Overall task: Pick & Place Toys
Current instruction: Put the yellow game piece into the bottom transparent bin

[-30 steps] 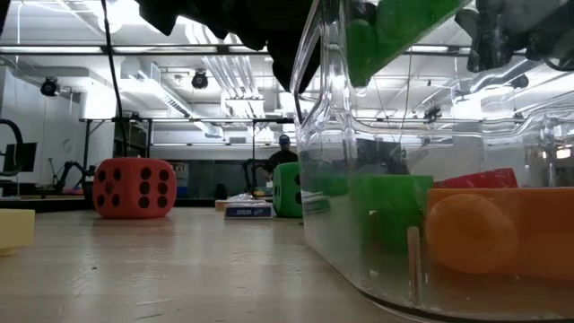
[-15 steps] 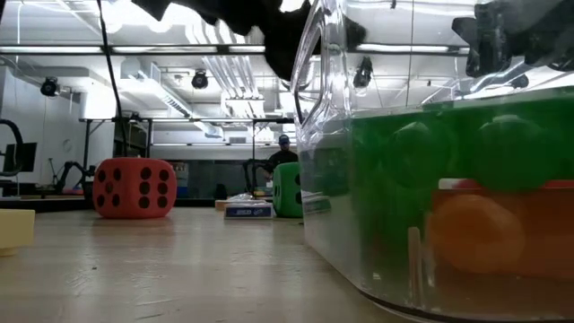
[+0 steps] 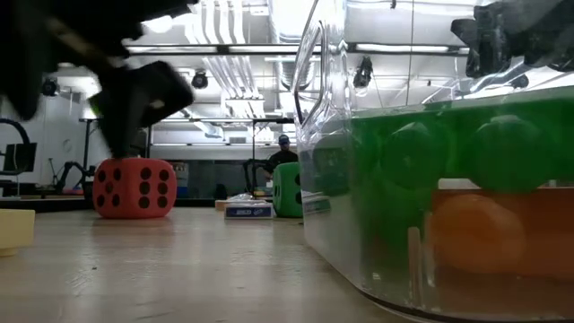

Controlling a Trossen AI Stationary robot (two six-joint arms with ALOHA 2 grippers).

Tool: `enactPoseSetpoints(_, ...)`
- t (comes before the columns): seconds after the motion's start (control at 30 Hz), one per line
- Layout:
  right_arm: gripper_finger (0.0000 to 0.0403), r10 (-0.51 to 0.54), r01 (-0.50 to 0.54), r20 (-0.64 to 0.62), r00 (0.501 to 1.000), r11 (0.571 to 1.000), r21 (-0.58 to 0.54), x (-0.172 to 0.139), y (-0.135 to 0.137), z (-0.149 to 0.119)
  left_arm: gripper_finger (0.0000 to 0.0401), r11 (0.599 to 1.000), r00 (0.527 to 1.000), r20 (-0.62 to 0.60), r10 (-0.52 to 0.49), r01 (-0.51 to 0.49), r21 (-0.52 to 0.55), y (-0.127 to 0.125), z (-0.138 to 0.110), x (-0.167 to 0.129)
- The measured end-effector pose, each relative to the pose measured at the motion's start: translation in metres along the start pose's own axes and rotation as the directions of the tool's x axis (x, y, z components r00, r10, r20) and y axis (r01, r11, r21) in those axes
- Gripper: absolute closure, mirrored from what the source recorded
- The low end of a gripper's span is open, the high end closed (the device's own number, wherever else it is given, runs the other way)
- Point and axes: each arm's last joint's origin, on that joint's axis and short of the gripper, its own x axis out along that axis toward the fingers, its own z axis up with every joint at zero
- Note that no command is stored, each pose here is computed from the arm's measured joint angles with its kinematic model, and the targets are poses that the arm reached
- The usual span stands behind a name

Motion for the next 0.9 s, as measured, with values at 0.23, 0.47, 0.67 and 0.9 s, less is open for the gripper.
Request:
enactPoseSetpoints(0.23, 0.0235, -0.009, 0.009, -0.004, 1.0, 1.0, -0.001, 0.0, 0.0, 0.0, 0.0149, 0.997, 0.998, -0.027, 0.064, -0.065, -0.04, -0.022, -0.013, 0.004)
enactPoseSetpoints(0.47, 0.0235, -0.011, 0.011, -0.004, 1.0, 1.0, -0.001, 0.0, 0.0, 0.0, 0.0149, 0.982, 0.982, -0.069, 0.175, -0.179, -0.052, -0.028, -0.023, 0.005)
enactPoseSetpoints(0.67, 0.0235, -0.012, 0.012, -0.004, 1.0, 1.0, -0.001, 0.0, 0.0, 0.0, 0.0149, 0.978, 0.978, -0.088, 0.192, -0.198, -0.065, -0.026, -0.029, 0.008)
enactPoseSetpoints(0.9, 0.0235, -0.018, 0.018, -0.008, 1.0, 1.0, -0.002, 0.0, 0.0, -0.001, 0.0148, 0.981, 0.982, -0.106, 0.158, -0.168, -0.093, -0.033, -0.034, 0.009)
